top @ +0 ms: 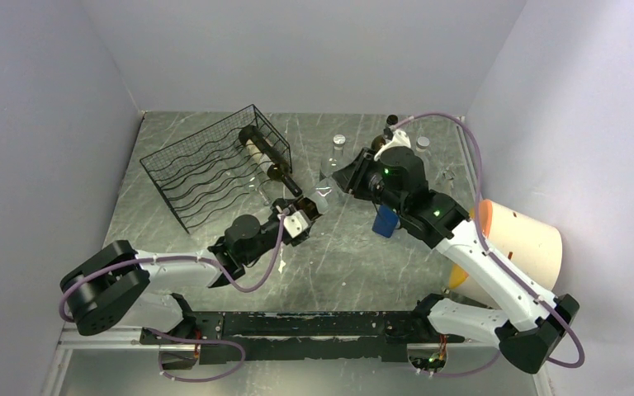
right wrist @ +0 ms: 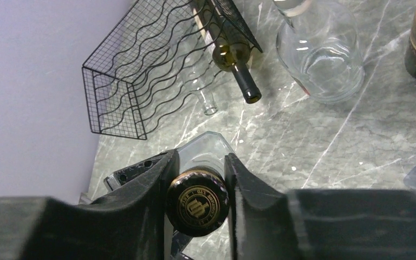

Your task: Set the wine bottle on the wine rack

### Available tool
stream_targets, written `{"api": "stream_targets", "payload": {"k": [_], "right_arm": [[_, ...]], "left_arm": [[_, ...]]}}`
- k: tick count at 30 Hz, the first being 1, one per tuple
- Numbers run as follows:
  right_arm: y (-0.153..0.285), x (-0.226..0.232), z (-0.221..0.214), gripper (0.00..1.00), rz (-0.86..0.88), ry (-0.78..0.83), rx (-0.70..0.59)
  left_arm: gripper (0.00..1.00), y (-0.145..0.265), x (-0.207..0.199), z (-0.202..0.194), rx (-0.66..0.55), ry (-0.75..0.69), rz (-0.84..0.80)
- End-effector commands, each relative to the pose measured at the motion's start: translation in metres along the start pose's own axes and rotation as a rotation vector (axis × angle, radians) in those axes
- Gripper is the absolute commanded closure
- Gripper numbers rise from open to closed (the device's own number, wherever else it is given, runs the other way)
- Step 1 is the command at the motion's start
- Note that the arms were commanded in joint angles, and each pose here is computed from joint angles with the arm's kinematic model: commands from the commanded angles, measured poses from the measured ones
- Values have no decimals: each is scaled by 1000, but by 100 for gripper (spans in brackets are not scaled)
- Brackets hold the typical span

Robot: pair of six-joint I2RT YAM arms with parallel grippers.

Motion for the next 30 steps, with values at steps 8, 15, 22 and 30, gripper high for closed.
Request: {"api": "stream_targets", "payload": {"k": [8, 15, 22, 30], "right_arm": [[35, 9, 24, 27, 78, 292, -19], [60, 5, 34, 17, 75, 539, 33], [56, -2, 1, 9, 184, 651, 217], [52, -10, -22, 9, 217, 659, 328]], "left_arm": [[93, 0, 38, 65, -197, -270, 107], [93, -17, 41, 105, -266, -603, 22], [93, -23, 38, 133, -316, -796, 41], [93, -25, 32, 141, -325, -856, 39]]}}
Point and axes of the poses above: each gripper's point midway between its finger pads, its own y axis back along the fingers, its own x axis along the line the jaws close on, z = x × y, the point moved 5 cm from there along y, back along the fingers, and after that the axes turned 2 degrees about -y, right-handed, at the moved point
